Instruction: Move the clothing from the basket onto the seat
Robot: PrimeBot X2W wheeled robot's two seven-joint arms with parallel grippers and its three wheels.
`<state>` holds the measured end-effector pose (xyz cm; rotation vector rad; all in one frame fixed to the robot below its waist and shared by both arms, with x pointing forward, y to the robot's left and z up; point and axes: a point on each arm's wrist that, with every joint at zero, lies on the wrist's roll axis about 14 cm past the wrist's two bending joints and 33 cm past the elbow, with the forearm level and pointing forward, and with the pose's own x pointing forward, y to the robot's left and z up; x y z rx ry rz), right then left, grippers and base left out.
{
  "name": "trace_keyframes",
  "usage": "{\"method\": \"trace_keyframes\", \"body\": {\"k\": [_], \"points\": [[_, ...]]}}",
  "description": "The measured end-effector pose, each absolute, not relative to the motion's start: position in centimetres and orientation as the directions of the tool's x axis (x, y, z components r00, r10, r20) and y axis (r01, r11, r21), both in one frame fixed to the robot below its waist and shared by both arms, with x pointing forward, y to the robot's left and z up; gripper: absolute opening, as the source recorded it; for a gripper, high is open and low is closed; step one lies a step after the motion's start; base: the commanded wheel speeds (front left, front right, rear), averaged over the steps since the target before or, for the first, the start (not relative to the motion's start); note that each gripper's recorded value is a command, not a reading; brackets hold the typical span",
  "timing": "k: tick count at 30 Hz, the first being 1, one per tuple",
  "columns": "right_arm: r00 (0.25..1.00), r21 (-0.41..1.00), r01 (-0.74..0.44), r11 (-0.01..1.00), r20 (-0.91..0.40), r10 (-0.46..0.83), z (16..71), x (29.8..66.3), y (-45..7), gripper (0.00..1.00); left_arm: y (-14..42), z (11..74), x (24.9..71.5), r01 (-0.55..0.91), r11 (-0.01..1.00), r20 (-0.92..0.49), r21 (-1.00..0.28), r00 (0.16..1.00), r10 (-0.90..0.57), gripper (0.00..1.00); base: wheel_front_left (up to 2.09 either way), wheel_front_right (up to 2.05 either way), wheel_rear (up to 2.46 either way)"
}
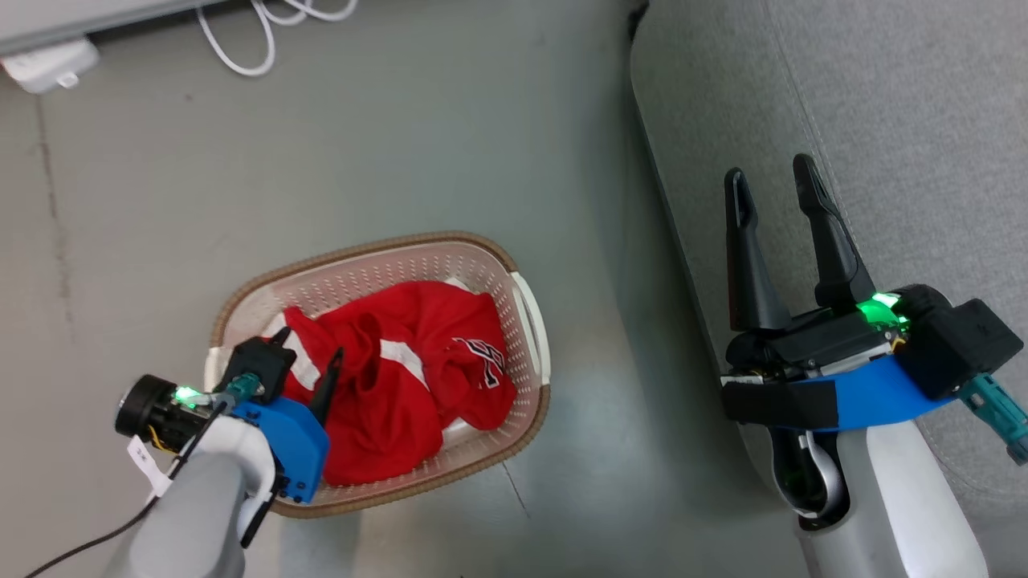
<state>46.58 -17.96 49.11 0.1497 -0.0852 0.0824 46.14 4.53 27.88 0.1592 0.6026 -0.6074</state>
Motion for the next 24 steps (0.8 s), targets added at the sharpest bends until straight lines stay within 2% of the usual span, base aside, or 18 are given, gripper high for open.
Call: {"method": "trace_keyframes", "body": {"k": [5,13,24], "points": [[0.998,0.159,-0.055,0.986,0.026,0.051,45.9,47.5,-19.1,1.00,4.0,21.9,46.4,0.633,0.772,-0.682,-0.056,0.541,-0.492,1.00,0.00,0.00,0.00],[0.998,0.154,0.005,0.988,-0.056,0.004,42.3,48.1,-21.2,1.00,0.9,14.9,45.4,0.666,0.727,-0.752,-0.170,0.389,-0.532,1.00,0.00,0.00,0.00],[0.990,0.142,0.054,0.988,-0.139,-0.034,38.9,47.9,-22.7,1.00,-0.7,8.0,43.1,0.626,0.726,-0.818,-0.283,0.238,-0.524,1.00,0.00,0.00,0.00]]}}
